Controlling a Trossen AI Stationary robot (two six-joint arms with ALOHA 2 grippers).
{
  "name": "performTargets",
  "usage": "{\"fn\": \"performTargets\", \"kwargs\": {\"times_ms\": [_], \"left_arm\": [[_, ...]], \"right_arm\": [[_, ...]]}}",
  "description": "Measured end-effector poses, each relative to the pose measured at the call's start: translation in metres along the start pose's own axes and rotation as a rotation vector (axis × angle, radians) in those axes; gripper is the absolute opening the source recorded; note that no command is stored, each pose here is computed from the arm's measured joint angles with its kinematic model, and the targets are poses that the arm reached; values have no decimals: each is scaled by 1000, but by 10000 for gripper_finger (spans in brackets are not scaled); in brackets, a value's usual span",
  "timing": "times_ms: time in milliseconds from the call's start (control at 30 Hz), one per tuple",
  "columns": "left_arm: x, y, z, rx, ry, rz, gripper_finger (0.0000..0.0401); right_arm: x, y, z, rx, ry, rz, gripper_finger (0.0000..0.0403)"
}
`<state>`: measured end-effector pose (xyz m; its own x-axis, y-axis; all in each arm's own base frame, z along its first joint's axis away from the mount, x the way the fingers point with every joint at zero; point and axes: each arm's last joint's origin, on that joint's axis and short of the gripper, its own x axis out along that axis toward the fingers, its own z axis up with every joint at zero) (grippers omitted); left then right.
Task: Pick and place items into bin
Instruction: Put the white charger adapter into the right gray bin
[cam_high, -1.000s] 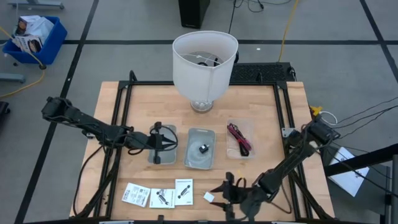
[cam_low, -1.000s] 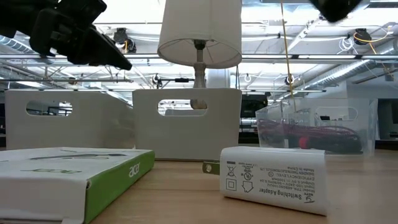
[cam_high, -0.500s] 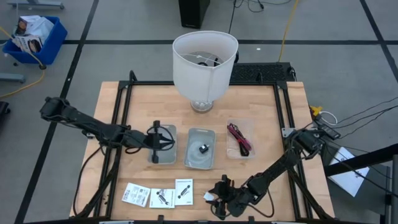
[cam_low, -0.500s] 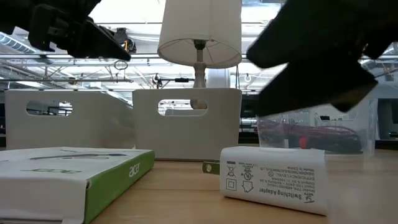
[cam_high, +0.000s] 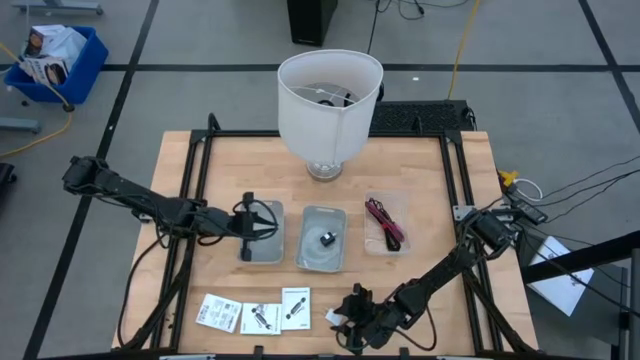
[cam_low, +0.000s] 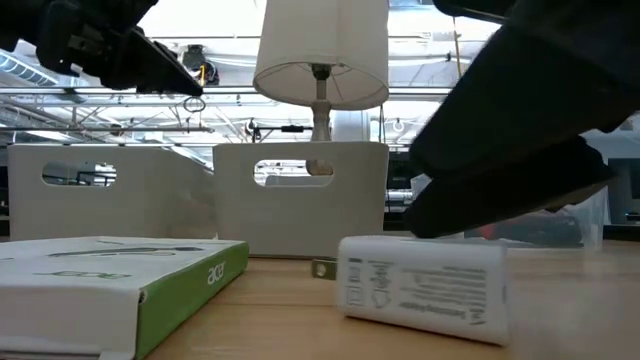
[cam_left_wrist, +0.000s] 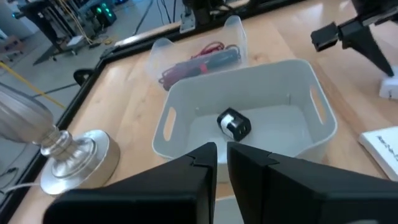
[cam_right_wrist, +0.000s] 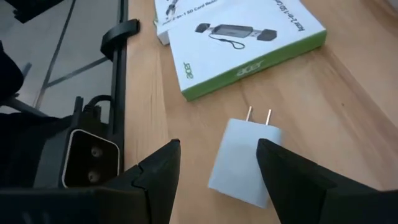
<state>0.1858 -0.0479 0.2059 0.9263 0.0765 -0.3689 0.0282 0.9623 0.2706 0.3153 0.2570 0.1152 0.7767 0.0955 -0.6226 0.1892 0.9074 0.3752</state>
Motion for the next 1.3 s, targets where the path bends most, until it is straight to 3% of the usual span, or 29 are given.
{"fn": "performTargets", "kwargs": {"times_ms": [233,433,700,933,1300], "left_arm": [[0,0,-2,-22,18,-3,46],[0,-2,-3,-34,26,-17,47],[-1,-3,-2,-27,22,-31,47],[-1,-3,-3,-27,25,-32,47],[-1,-3,-3,-27,31,-33,47]], "right_arm": [[2,-11,-8,-67,74,-80,210],[3,-17,-4,-55,95,-118,210],[6,-14,0,-63,53,-69,210],[6,-1,10,-10,6,56,210],[5,9,22,5,-20,50,210]]}}
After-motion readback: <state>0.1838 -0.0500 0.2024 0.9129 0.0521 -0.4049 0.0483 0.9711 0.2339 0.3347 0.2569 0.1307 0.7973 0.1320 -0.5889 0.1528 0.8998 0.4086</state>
